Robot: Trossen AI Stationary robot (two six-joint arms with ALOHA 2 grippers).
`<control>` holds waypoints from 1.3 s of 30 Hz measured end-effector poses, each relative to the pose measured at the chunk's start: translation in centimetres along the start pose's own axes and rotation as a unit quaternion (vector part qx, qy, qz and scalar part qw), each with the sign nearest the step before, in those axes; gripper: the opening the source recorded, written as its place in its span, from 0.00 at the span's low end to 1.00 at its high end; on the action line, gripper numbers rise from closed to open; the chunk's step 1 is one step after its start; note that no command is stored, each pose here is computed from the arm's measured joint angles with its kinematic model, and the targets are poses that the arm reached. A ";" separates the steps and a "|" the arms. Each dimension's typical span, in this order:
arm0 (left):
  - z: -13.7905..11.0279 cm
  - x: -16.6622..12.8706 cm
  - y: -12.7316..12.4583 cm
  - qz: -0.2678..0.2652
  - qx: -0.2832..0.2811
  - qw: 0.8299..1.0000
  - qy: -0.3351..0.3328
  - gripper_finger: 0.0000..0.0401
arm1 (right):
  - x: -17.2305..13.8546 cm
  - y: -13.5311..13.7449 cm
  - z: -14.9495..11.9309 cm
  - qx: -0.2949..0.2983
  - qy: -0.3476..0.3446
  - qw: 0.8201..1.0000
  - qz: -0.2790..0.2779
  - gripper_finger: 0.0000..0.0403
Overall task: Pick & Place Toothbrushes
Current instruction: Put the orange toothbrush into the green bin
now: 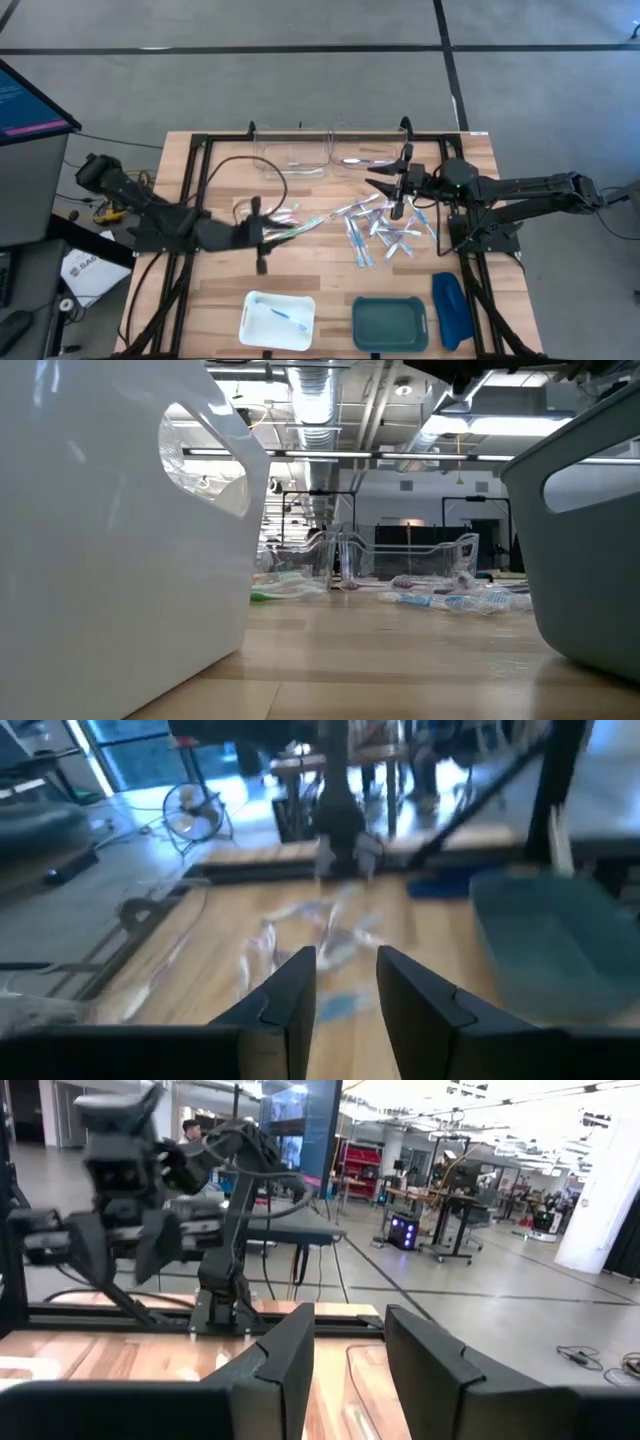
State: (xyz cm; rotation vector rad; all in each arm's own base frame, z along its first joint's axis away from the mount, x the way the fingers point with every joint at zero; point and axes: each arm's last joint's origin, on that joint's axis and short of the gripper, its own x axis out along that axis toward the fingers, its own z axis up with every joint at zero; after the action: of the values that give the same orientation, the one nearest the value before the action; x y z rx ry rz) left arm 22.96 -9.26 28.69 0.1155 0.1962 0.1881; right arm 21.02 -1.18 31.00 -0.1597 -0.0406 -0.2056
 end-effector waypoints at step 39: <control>1.8 2.6 4.4 -0.040 0.119 0.987 -0.097 0.26 | -0.1 0.2 -1.5 0.095 0.075 0.993 0.004 0.29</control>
State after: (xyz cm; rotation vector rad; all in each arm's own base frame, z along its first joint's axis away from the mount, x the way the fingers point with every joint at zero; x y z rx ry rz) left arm 25.06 -4.63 30.56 0.3616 0.0280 0.0725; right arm 21.00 -1.18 29.52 0.0465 0.0904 -0.2038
